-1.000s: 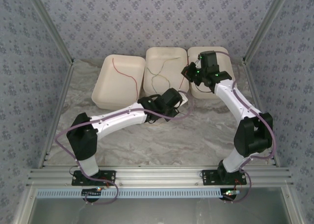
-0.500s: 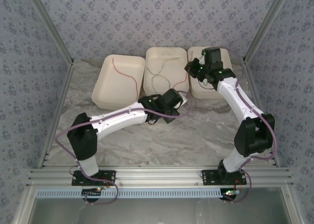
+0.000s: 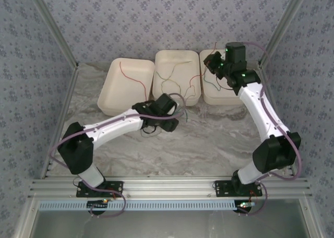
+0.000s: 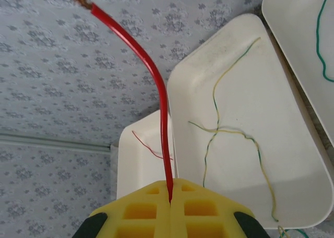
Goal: Untangle the cables
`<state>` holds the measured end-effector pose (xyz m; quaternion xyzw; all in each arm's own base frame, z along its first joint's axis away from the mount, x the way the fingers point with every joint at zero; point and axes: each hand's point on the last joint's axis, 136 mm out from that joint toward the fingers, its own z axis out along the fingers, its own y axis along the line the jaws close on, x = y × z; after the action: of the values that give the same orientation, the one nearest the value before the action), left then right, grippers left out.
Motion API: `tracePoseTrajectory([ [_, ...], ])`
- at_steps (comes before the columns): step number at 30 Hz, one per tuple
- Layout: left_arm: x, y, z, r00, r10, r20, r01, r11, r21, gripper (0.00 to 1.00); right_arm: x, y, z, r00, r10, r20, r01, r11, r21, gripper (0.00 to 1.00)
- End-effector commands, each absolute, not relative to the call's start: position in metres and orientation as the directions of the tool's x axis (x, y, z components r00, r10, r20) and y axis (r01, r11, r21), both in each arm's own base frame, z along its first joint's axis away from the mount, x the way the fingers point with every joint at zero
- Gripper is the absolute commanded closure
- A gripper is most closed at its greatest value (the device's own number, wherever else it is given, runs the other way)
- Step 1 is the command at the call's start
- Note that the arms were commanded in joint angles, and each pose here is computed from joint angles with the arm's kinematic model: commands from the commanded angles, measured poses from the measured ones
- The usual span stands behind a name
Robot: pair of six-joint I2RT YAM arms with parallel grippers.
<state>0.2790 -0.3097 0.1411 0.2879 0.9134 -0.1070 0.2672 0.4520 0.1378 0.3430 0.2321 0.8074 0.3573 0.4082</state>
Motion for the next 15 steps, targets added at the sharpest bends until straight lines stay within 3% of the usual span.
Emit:
tracePoseTrajectory([
  [1, 0.291, -0.319, 0.182, -0.725, 0.286, -0.626, 0.521, 0.823, -0.226, 0.35, 0.442, 0.125, 0.379, -0.495, 0.722, -0.483, 0.077, 0.590, 0.803, 1.00],
  [8, 0.315, -0.344, 0.223, -0.673, 0.177, -0.718, 0.553, 0.765, -0.330, 0.31, 0.425, 0.132, 0.379, -0.514, 0.744, -0.427, 0.095, 0.545, 0.833, 1.00],
  [15, 0.346, -0.371, 0.244, -0.580, 0.161, -0.798, 0.598, 0.750, -0.283, 0.25, 0.411, 0.143, 0.370, -0.541, 0.745, -0.390, 0.116, 0.526, 0.843, 1.00],
])
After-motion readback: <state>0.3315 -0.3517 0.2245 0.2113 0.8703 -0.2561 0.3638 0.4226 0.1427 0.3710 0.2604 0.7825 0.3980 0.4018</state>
